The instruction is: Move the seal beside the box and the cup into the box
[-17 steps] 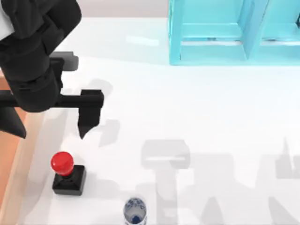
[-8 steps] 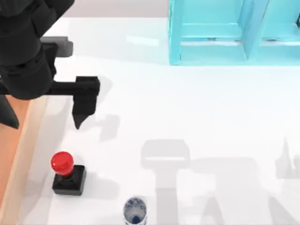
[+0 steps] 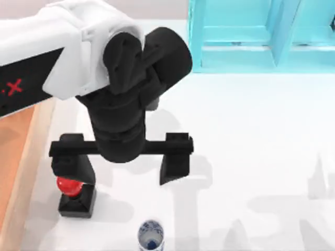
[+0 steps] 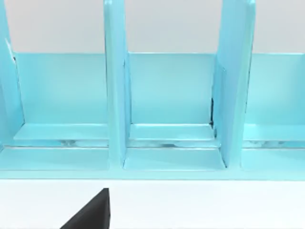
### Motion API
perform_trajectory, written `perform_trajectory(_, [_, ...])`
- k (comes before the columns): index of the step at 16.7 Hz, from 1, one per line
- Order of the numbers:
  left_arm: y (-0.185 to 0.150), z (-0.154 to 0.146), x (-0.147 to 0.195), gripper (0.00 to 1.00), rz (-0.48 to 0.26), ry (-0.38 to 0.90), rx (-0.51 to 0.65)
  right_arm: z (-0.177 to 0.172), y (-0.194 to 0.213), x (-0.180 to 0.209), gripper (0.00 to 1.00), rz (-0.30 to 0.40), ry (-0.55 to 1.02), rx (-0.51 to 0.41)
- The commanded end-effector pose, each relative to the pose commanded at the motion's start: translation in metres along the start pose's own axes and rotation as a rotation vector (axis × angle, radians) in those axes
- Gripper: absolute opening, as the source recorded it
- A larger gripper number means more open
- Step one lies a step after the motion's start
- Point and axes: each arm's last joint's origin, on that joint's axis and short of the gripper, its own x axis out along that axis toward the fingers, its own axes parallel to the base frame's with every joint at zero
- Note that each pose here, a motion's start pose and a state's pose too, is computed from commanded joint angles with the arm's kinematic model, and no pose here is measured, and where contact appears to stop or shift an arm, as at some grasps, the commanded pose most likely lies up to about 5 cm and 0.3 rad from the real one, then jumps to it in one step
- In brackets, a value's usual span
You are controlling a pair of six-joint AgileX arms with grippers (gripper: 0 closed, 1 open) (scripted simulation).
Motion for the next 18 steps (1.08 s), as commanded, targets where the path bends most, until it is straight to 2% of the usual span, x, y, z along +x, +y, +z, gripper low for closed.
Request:
perform_trajectory(2, [-0.027, -0.021, 0.017, 1.0, -0.002, -0.002, -0.001, 0.0, 0.0, 0.0, 1.0, 0.0, 0.0, 0.0])
perform_trajectory(5, [-0.046, -0.042, 0.033, 1.0, -0.008, -0.004, -0.001, 0.0, 0.0, 0.0, 1.0, 0.0, 0.0, 0.0])
perform_trajectory(12, [-0.047, -0.043, 0.038, 1.0, -0.008, -0.005, -0.002, 0.0, 0.0, 0.0, 1.0, 0.0, 0.0, 0.0])
perform_trajectory(18, [-0.05, -0.041, 0.097, 1.0, -0.017, -0.011, -0.002, 0.0, 0.0, 0.0, 1.0, 0.0, 0.0, 0.0])
